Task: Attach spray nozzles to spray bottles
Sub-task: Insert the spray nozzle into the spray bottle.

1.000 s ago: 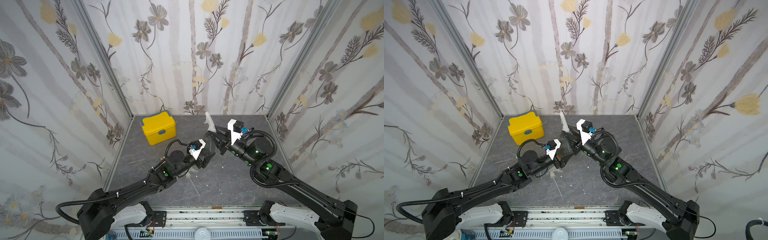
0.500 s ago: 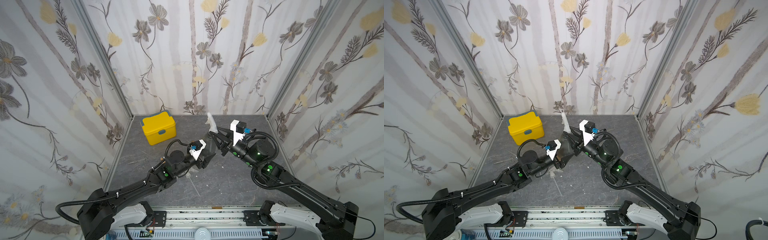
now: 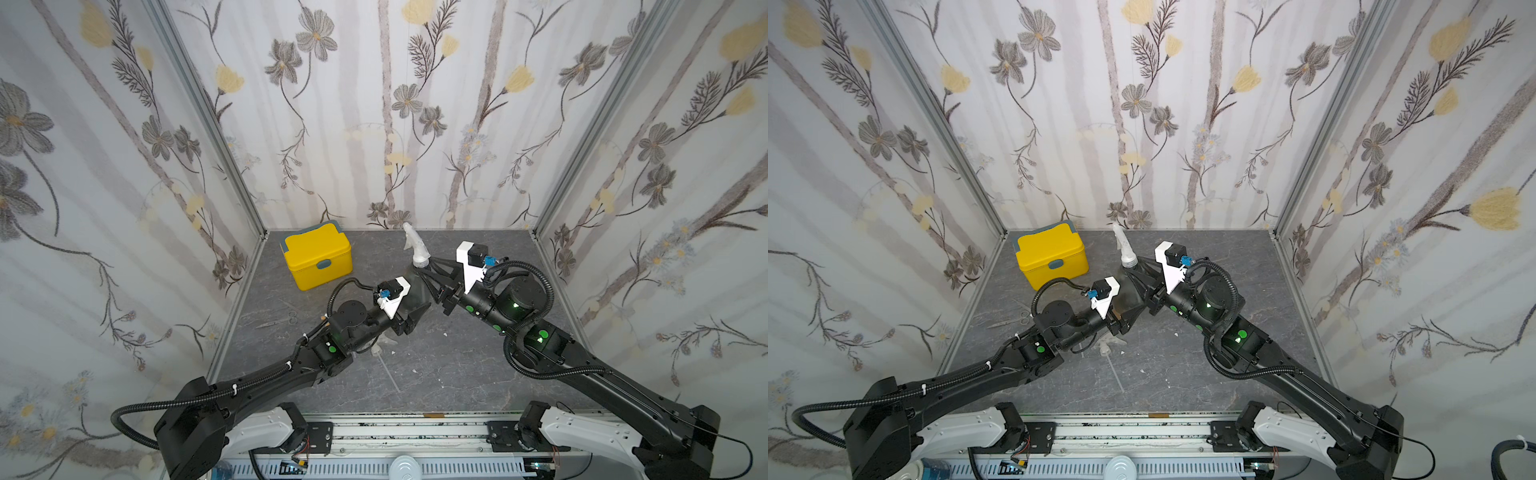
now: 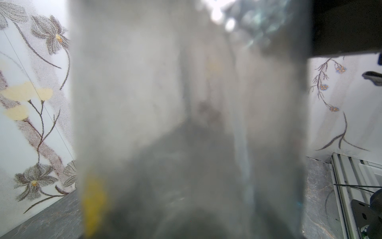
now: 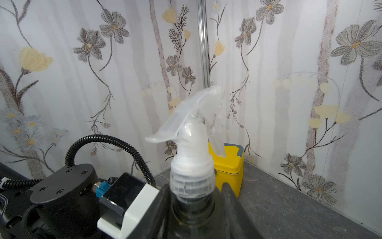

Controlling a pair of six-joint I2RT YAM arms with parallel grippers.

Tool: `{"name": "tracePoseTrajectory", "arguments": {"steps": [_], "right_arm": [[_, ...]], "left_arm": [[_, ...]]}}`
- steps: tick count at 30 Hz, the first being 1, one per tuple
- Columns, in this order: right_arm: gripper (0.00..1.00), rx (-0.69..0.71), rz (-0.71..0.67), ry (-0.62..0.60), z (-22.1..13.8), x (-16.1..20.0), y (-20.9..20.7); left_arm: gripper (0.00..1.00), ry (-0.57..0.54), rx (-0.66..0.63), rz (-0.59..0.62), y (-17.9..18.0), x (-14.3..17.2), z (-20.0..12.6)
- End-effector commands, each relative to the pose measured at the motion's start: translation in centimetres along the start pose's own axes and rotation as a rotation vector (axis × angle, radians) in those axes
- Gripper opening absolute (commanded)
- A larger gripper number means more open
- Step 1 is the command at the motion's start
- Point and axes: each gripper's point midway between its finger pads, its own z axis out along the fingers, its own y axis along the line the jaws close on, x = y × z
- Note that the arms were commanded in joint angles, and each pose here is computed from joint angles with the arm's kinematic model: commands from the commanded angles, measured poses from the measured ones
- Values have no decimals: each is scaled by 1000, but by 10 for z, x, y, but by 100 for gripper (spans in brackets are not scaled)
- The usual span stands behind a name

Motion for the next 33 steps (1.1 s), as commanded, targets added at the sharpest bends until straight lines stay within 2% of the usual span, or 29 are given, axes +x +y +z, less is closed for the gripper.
{"name": "tracePoseTrajectory", "arguments": {"steps": [1,8,12,15,18,20,22,24,25,30,33], "right_arm": [[45,14,-20,18,-4,0,-2],[65,33,-21,178,-21,24,-3],[72,34,-13,235,-35,28,-1],[71,28,-3,223,-43,10,4],[55,139,51,219,-36,-16,-12],[53,179,57,241,-26,-30,-18],[55,204,63,247,-16,-41,-22],[66,204,67,259,-5,-49,-21],[68,193,69,272,1,-52,-20],[71,190,72,291,27,-58,-21],[68,230,72,300,39,-56,-30]], "left_arm": [[77,-67,-18,9,3,-19,0],[77,-43,-63,24,11,-12,4],[77,-23,-92,23,16,-8,7],[77,-5,-121,25,21,-3,10],[77,15,-156,38,27,1,12],[77,22,-171,46,30,2,13],[77,29,-178,52,31,4,13],[77,32,-185,59,33,5,13],[77,34,-188,61,33,5,13],[77,41,-197,79,35,7,13],[77,41,-199,81,35,6,13]]}}
